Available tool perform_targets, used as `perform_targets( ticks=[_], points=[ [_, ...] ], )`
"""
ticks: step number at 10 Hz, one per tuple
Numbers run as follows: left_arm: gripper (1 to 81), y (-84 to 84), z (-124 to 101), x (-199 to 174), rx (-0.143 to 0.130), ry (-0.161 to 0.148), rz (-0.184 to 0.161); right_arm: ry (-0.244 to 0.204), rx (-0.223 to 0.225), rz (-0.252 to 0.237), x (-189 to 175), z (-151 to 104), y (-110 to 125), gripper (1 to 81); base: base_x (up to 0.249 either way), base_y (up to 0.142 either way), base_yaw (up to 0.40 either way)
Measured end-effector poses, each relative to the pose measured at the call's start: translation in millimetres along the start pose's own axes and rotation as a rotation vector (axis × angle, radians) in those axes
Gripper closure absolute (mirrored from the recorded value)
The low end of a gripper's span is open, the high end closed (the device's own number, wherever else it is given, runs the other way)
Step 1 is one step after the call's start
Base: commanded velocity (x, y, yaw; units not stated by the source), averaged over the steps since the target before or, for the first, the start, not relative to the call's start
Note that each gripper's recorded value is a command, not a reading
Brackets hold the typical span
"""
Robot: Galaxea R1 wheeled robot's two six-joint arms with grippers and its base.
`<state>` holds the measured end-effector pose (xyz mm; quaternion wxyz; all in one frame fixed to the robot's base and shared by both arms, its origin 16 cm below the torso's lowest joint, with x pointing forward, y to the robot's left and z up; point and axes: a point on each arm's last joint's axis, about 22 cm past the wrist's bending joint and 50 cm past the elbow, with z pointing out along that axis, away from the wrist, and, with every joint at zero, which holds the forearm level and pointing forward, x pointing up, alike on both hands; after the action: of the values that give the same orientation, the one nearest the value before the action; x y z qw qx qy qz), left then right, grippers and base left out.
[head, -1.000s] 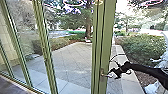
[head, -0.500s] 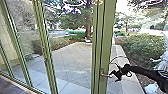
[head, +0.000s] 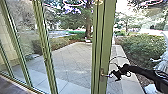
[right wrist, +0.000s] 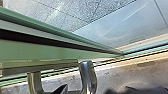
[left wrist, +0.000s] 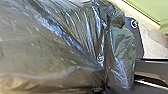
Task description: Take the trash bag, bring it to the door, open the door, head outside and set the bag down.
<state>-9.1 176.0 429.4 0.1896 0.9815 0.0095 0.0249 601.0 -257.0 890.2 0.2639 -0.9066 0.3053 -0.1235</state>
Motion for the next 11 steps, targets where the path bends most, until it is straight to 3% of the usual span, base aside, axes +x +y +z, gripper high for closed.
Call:
perform_targets(
  ticks=[6,7,9,11],
  points=[
    [81.1,-0.3,0,-2,0.0,-0.005,-0.002,0.03,0.02,0.028,-4,24,2,1.0,0.0,0.0,0.0],
    [81.1,-0.4,0,-9,0.001,-0.019,-0.008,0.027,0.015,0.035,-3,33,5,1.0,0.0,0.0,0.0],
    [81.1,-1.3,0,-36,0.002,-0.077,-0.032,0.013,-0.009,0.06,1,67,18,1.0,0.0,0.0,0.0],
    [81.1,-1.3,1,-34,0.002,-0.082,-0.034,-0.012,-0.03,0.048,1,71,19,1.0,0.0,0.0,0.0]
  ],
)
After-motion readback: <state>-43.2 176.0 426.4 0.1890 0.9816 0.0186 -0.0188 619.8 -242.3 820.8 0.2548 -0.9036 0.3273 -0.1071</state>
